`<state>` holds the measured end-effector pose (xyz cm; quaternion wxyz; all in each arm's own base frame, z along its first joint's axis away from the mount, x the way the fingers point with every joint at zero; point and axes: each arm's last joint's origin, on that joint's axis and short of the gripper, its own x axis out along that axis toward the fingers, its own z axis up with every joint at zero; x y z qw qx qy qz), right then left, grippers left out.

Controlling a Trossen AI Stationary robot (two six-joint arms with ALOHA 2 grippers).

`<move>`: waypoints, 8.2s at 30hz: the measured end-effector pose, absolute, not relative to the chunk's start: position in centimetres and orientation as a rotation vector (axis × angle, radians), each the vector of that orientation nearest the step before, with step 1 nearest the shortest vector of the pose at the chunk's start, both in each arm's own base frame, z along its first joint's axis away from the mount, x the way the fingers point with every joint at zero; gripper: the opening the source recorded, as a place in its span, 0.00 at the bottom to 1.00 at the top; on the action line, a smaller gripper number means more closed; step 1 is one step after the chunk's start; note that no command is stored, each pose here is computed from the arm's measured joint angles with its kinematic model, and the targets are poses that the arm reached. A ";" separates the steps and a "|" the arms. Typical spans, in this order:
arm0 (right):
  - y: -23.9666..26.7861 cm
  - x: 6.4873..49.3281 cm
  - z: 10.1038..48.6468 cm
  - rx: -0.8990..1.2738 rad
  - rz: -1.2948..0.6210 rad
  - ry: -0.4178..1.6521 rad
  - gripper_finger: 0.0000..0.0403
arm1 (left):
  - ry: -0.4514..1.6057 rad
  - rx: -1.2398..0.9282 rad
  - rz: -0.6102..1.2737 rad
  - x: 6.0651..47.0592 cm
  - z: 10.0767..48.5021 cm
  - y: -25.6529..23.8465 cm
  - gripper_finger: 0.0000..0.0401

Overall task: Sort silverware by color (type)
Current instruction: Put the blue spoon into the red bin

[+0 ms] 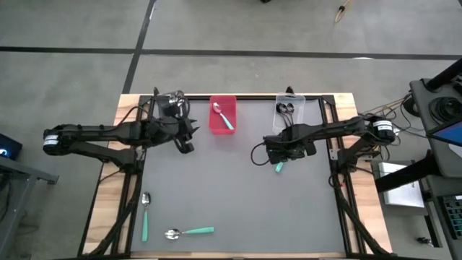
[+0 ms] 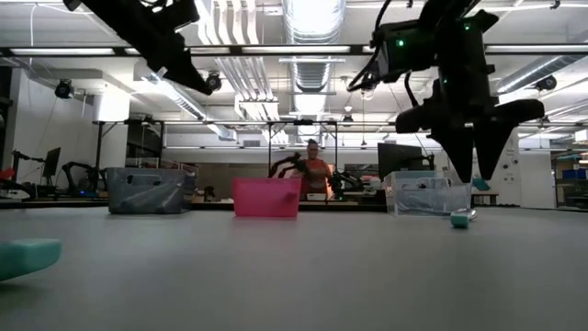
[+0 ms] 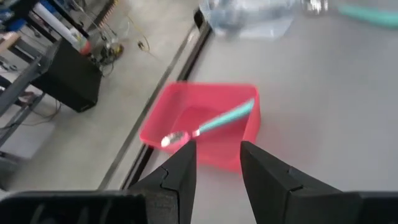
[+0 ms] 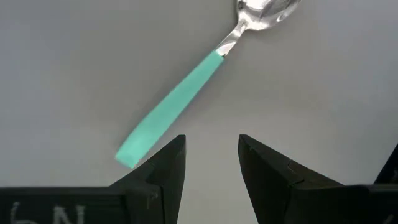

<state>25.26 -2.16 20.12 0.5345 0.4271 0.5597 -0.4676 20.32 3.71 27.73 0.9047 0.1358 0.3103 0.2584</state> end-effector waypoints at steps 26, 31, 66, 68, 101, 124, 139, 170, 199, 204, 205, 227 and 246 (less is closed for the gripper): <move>-3.9 26.7 15.2 1.005 -1.255 1.284 0.35 | 0.731 0.299 0.519 19.7 27.1 3.6 0.26; -3.9 26.9 14.3 0.991 -1.260 1.319 0.35 | 0.730 0.299 0.519 19.7 27.1 3.6 0.26; -0.4 29.1 15.8 1.084 -0.731 1.530 0.10 | 0.717 0.313 0.514 19.8 27.2 3.7 0.26; -0.3 29.7 16.5 1.077 -0.691 1.511 0.10 | 0.715 0.312 0.514 19.8 27.2 3.6 0.26; -8.9 35.9 31.5 0.695 -0.639 0.839 0.10 | 0.714 0.332 0.508 19.8 27.3 3.7 0.26; -14.8 36.5 33.9 0.577 -0.605 0.502 0.10 | 0.715 0.376 0.496 19.9 27.4 3.7 0.26; -18.4 40.1 31.9 0.555 -0.530 0.438 0.10 | 0.703 0.429 0.537 19.8 27.7 3.8 0.26; -21.3 43.1 29.0 0.730 -0.535 0.959 0.10 | 0.712 0.417 0.544 19.3 27.8 3.8 0.26; -21.4 44.0 25.1 0.757 -0.552 0.958 0.10 | 0.711 0.417 0.543 19.3 27.9 3.8 0.26; -21.5 44.2 24.7 0.752 -0.548 0.934 0.10 | 0.711 0.417 0.543 19.3 27.9 3.8 0.26; -21.6 44.3 24.6 0.751 -0.547 0.928 0.10 | 0.711 0.417 0.543 19.3 27.9 3.8 0.26; -21.8 44.7 23.7 0.747 -0.542 0.879 0.16 | 0.711 0.417 0.543 19.3 27.9 3.8 0.26; -21.8 44.7 23.5 0.749 -0.545 0.890 0.17 | 0.711 0.417 0.543 19.3 27.9 3.8 0.26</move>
